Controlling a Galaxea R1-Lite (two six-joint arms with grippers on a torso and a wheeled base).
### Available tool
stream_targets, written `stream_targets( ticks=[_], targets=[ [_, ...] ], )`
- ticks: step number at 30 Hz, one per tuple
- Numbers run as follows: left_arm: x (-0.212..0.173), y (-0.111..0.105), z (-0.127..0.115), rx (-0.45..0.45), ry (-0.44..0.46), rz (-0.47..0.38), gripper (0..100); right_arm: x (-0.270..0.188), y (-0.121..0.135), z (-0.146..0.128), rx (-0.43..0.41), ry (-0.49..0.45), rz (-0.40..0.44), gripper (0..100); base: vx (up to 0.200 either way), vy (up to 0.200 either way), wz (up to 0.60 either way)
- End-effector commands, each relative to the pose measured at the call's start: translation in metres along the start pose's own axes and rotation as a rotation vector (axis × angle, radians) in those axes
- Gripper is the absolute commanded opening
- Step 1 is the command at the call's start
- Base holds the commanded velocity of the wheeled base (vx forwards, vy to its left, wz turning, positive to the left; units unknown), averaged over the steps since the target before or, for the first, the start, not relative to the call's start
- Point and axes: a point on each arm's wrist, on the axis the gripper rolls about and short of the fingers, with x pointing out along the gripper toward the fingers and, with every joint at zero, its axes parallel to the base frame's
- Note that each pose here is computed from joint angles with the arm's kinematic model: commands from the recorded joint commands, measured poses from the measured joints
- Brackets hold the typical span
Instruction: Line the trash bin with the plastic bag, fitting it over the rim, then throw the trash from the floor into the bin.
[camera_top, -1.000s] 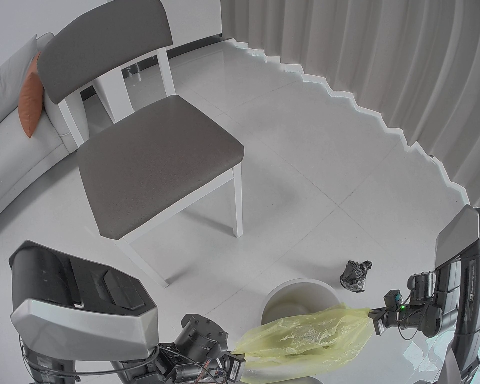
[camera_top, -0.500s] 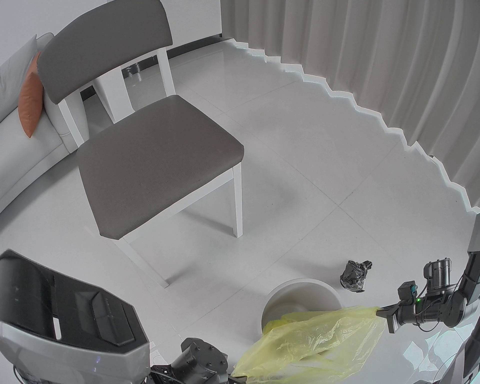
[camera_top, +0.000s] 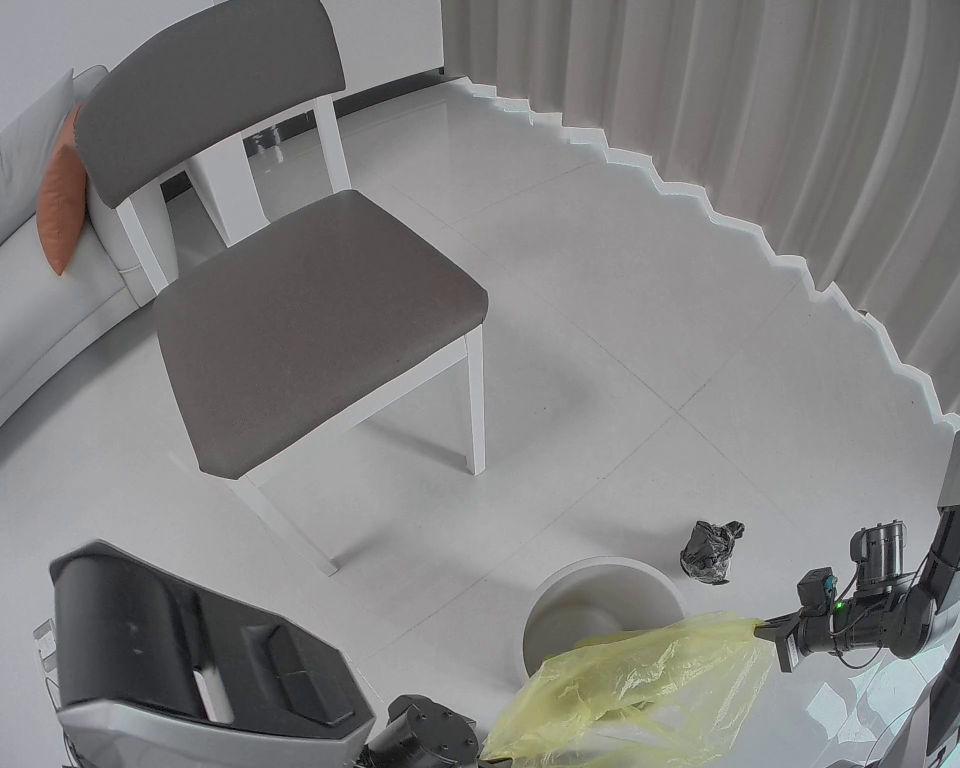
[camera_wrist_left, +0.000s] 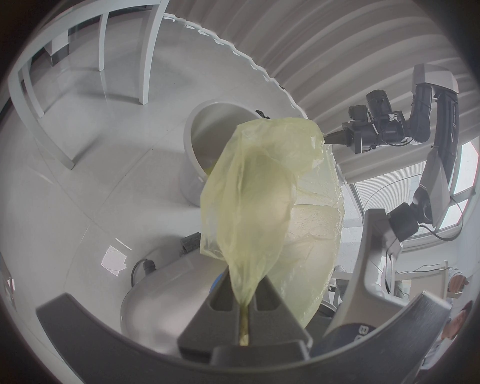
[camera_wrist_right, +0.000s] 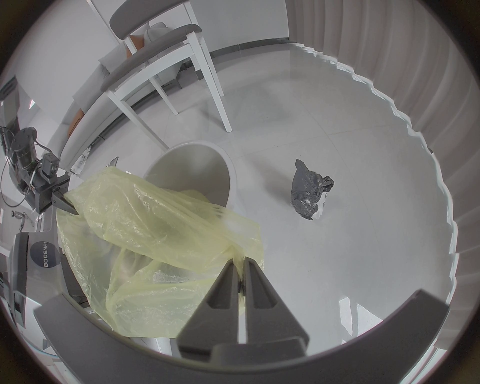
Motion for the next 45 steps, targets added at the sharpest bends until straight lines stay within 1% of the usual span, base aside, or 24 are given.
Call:
stream_targets(
  ticks=[1,2,3,5,6,7,8,10,12,18,25,30,33,38,42,45],
  targets=[
    [0.026,0.017,0.003,-0.013,-0.006,0.047,0,0.022,-0.011,0.002,0.008,0.002,-0.001,0,0.0,0.0,0.0],
    [0.026,0.018,0.005,-0.013,-0.01,0.049,0,0.023,-0.012,0.003,0.01,0.001,-0.002,0,0.0,0.0,0.0],
    [0.027,0.026,0.013,-0.009,-0.037,0.064,0,0.028,-0.017,0.007,0.007,-0.014,-0.012,0,0.0,0.0,0.0],
    [0.025,0.034,0.023,-0.008,-0.073,0.072,0,0.031,-0.021,0.012,0.005,-0.034,-0.02,0,0.0,0.0,0.0],
    [0.023,0.036,0.031,-0.01,-0.098,0.071,0,0.033,-0.024,0.016,0.004,-0.046,-0.025,0,0.0,0.0,0.0],
    [0.023,0.036,0.031,-0.01,-0.098,0.071,0,0.033,-0.024,0.016,0.004,-0.046,-0.025,0,0.0,0.0,0.0],
    [0.02,0.039,0.042,-0.017,-0.136,0.07,0,0.037,-0.028,0.022,0.003,-0.067,-0.034,0,0.0,0.0,0.0],
    [0.02,0.041,0.052,-0.022,-0.172,0.065,0,0.042,-0.033,0.029,0.003,-0.079,-0.038,0,0.0,0.0,0.0],
    [0.021,0.042,0.056,-0.025,-0.185,0.063,0,0.044,-0.036,0.033,0.001,-0.085,-0.038,0,0.0,0.0,0.0],
    [0.023,0.041,0.054,-0.022,-0.178,0.06,0,0.045,-0.038,0.039,0.007,-0.111,-0.01,0,0.0,0.0,0.0],
    [0.027,0.041,0.052,-0.019,-0.176,0.059,0,0.05,-0.037,0.032,0.013,-0.087,0.003,0,0.0,0.0,0.0],
    [0.026,0.037,0.054,-0.007,-0.22,0.042,0,0.048,-0.036,0.035,-0.006,-0.136,0.024,0,0.0,0.0,0.0],
    [0.026,0.037,0.054,-0.005,-0.23,0.04,0,0.046,-0.036,0.038,-0.023,-0.192,0.056,0,0.0,0.0,0.0],
    [0.029,0.036,0.042,0.005,-0.189,0.042,0,0.05,-0.035,0.033,-0.016,-0.181,0.071,0,0.0,0.0,0.0],
    [0.037,0.038,0.037,0.013,-0.184,0.039,0,0.058,-0.035,0.026,-0.013,-0.157,0.083,0,0.0,0.0,0.0],
    [0.043,0.04,0.032,0.044,-0.168,0.045,0,0.064,-0.036,0.021,-0.013,-0.153,0.085,0,0.0,0.0,0.0]
  ],
)
